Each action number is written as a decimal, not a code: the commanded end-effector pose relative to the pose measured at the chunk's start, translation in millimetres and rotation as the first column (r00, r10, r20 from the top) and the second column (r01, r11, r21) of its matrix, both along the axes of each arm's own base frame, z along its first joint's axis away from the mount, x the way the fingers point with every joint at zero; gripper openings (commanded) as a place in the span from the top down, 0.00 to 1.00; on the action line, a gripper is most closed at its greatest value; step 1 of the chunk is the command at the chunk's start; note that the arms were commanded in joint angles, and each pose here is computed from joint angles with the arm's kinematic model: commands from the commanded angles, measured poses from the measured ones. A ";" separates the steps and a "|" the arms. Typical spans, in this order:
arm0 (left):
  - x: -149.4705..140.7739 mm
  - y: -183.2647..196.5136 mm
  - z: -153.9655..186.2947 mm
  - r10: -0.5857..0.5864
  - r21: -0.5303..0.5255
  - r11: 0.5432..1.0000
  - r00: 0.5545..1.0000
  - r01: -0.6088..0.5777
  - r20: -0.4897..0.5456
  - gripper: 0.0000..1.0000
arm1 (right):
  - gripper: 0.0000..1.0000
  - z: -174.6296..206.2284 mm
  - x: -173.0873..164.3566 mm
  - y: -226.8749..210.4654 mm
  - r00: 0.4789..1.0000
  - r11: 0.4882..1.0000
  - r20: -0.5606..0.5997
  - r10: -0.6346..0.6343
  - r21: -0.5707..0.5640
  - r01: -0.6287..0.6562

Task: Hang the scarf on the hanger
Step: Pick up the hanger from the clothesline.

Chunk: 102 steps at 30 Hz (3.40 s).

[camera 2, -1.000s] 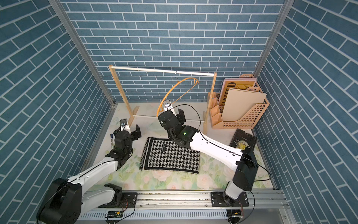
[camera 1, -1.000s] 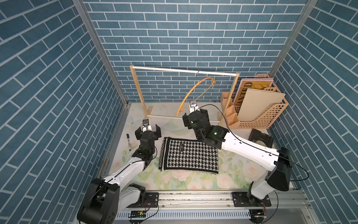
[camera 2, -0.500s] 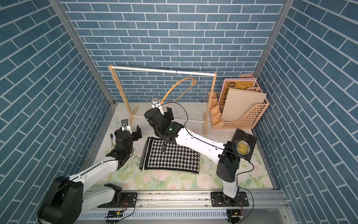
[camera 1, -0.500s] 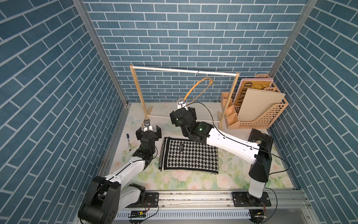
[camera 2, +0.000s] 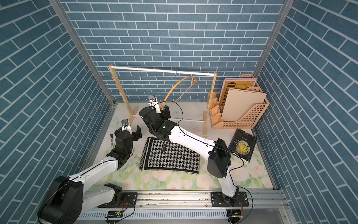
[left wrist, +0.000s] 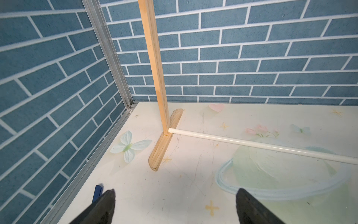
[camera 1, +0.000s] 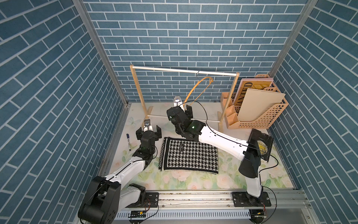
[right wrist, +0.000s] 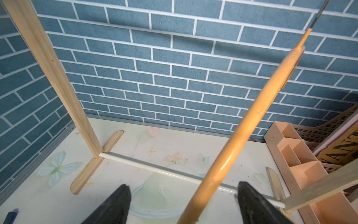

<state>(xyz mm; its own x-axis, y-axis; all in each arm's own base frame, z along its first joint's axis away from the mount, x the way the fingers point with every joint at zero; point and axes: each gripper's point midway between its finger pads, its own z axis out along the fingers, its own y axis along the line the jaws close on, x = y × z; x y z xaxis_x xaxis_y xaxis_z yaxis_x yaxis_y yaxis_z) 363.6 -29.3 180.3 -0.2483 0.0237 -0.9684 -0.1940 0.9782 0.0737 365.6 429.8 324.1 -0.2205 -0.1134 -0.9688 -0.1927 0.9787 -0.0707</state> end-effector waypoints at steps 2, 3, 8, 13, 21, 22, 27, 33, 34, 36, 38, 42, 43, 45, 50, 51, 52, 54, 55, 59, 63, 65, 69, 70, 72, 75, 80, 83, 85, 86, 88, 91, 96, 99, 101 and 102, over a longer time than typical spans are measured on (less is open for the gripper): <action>1.5 -2.1 2.7 -0.008 0.007 1.000 1.000 0.008 0.011 0.00 | 0.11 -1.6 10.8 -6.7 0.995 0.996 0.030 -0.091 0.024 0.091; 1.5 -2.2 2.2 -0.009 0.007 1.000 1.000 0.009 0.011 0.00 | 0.12 -1.9 12.2 -7.0 0.995 0.995 0.032 -0.096 0.026 0.095; 1.8 -2.3 3.3 -0.009 0.007 1.000 1.000 0.009 0.014 0.00 | 0.16 -1.0 16.3 -7.2 0.993 0.993 0.046 -0.113 0.042 0.111; 1.3 -1.9 3.8 -0.007 0.004 1.000 1.000 0.007 0.019 0.00 | 0.23 0.9 19.0 -10.2 0.988 0.990 0.068 -0.138 0.039 0.136; 1.6 -2.0 2.4 -0.006 0.002 1.000 1.000 0.006 0.017 0.00 | 0.31 -8.3 25.4 -15.7 0.981 0.983 0.076 -0.181 0.028 0.179; 1.9 -2.1 2.3 -0.006 0.001 1.000 1.000 0.006 0.017 0.00 | 0.31 -9.7 26.4 -16.3 0.979 0.982 0.078 -0.187 0.027 0.185; 2.4 -2.5 1.2 -0.007 0.001 1.000 1.000 0.007 0.015 0.01 | 0.36 -16.9 33.5 -21.9 0.971 0.975 0.084 -0.223 0.016 0.223; 2.4 -2.5 1.3 -0.007 0.000 1.000 1.000 0.007 0.016 0.00 | 0.46 -20.8 39.1 -29.9 0.963 0.967 0.088 -0.256 0.006 0.256; 2.4 -2.5 1.5 -0.007 0.000 1.000 1.000 0.007 0.017 0.01 | 0.47 -20.7 38.9 -30.7 0.962 0.966 0.090 -0.259 0.006 0.260; 2.5 -2.3 1.8 -0.006 0.000 1.000 1.000 0.006 0.018 0.00 | 0.49 -20.3 39.4 -33.4 0.959 0.963 0.094 -0.268 0.005 0.269; 2.4 -2.3 1.6 -0.006 0.000 1.000 1.000 0.006 0.018 0.01 | 0.50 -19.4 40.1 -35.6 0.957 0.961 0.097 -0.275 0.010 0.275; 2.7 -2.6 0.9 -0.007 0.000 1.000 1.000 0.007 0.016 0.00 | 0.54 -18.6 41.6 -39.9 0.954 0.959 0.099 -0.283 0.015 0.283; 2.9 -2.4 1.1 -0.006 0.000 1.000 1.000 0.006 0.016 0.00 | 0.55 -20.0 41.6 -40.7 0.954 0.958 0.098 -0.285 0.011 0.285; 3.0 -2.7 0.7 -0.007 0.000 1.000 1.000 0.007 0.015 0.00 | 0.60 -20.9 41.2 -41.3 0.953 0.958 0.098 -0.286 0.009 0.287; 2.9 -2.8 0.6 -0.008 0.000 1.000 1.000 0.008 0.015 0.00 | 0.68 -20.9 40.7 -46.1 0.948 0.953 0.101 -0.301 0.009 0.301; 2.8 -2.7 0.3 -0.008 0.000 1.000 1.000 0.008 0.014 0.00 | 0.69 -20.9 40.5 -47.1 0.947 0.952 0.103 -0.305 0.007 0.306; 2.9 -3.1 0.3 -0.010 0.000 1.000 1.000 0.010 0.014 0.00 | 0.69 -20.9 40.2 -48.0 0.945 0.951 0.105 -0.309 0.007 0.310; 3.1 -3.2 0.5 -0.010 0.000 1.000 1.000 0.010 0.015 0.00 | 0.71 -20.1 40.1 -50.6 0.942 0.948 0.108 -0.316 0.010 0.317; 3.3 -3.3 0.5 -0.010 0.000 1.000 1.000 0.010 0.015 0.00 | 0.72 -20.2 39.6 -51.6 0.941 0.947 0.110 -0.321 0.009 0.322; 3.3 -3.5 0.5 -0.012 -0.001 1.000 1.000 0.012 0.014 0.00 | 0.75 -18.4 39.6 -59.6 0.932 0.939 0.118 -0.343 0.013 0.344; 3.4 -3.9 0.2 -0.014 -0.003 1.000 1.000 0.014 0.015 0.00 | 0.75 -14.1 38.6 -70.0 0.919 0.928 0.129 -0.373 0.029 0.372; 3.6 -4.5 -0.9 -0.017 -0.003 1.000 1.000 0.017 0.012 0.00 | 0.75 -12.4 39.1 -74.9 0.913 0.923 0.132 -0.385 0.040 0.384; 3.9 -4.3 -0.7 -0.016 -0.002 1.000 1.000 0.016 0.012 0.00 | 0.75 -10.4 39.2 -79.6 0.905 0.916 0.138 -0.401 0.051 0.398; 3.9 -4.5 -0.5 -0.016 -0.003 1.000 1.000 0.016 0.013 0.00 | 0.75 -9.8 39.1 -80.2 0.905 0.915 0.139 -0.403 0.051 0.400; 3.9 -4.3 -0.6 -0.015 -0.003 1.000 1.000 0.015 0.013 0.00 | 0.77 -10.2 38.9 -80.5 0.905 0.915 0.139 -0.403 0.051 0.400; 3.9 -3.8 -0.7 -0.012 -0.001 1.000 1.000 0.012 0.012 0.00 | 0.95 -10.3 38.7 -82.0 0.904 0.914 0.139 -0.405 0.052 0.402; 3.8 -3.4 -1.2 -0.010 -0.001 1.000 1.000 0.010 0.011 0.01 | 1.00 -11.2 38.8 -85.1 0.902 0.913 0.139 -0.408 0.047 0.405; 3.7 -3.3 -1.2 -0.008 -0.002 1.000 1.000 0.008 0.011 0.00 | 1.00 -10.5 38.2 -88.3 0.902 0.913 0.139 -0.409 0.051 0.406; 3.4 -2.8 -0.9 -0.006 -0.003 1.000 1.000 0.006 0.013 0.00 | 1.00 -9.9 38.4 -90.2 0.903 0.914 0.139 -0.406 0.050 0.403; 3.1 -2.1 -0.5 -0.002 -0.005 1.000 1.000 0.003 0.016 0.00 | 1.00 -7.9 38.5 -90.8 0.904 0.915 0.144 -0.403 0.048 0.401; 1.9 -0.2 1.6 0.008 -0.007 1.000 1.000 -0.007 0.026 0.00 | 1.00 -1.6 37.4 -93.1 0.902 0.917 0.164 -0.399 0.044 0.398; -1.8 4.3 5.3 0.029 -0.011 1.000 0.998 -0.028 0.051 0.00 | 1.00 11.3 34.2 -98.9 0.900 0.920 0.193 -0.391 0.041 0.391; -7.2 8.9 11.9 0.048 -0.023 0.999 0.995 -0.046 0.088 0.00 | 1.00 34.5 25.4 -103.0 0.910 0.938 0.230 -0.345 0.049 0.343; -8.8 9.1 14.0 0.047 -0.029 0.999 0.994 -0.044 0.098 0.00 | 1.00 43.6 18.5 -103.0 0.920 0.954 0.253 -0.298 0.051 0.295; -8.7 8.8 14.3 0.046 -0.031 0.999 0.995 -0.043 0.093 0.00 | 1.00 46.5 16.1 -102.2 0.928 0.963 0.260 -0.268 0.045 0.265; -8.2 8.7 14.0 0.047 -0.033 0.998 0.995 -0.045 0.087 0.00 | 1.00 47.6 14.2 -101.3 0.932 0.967 0.262 -0.251 0.041 0.250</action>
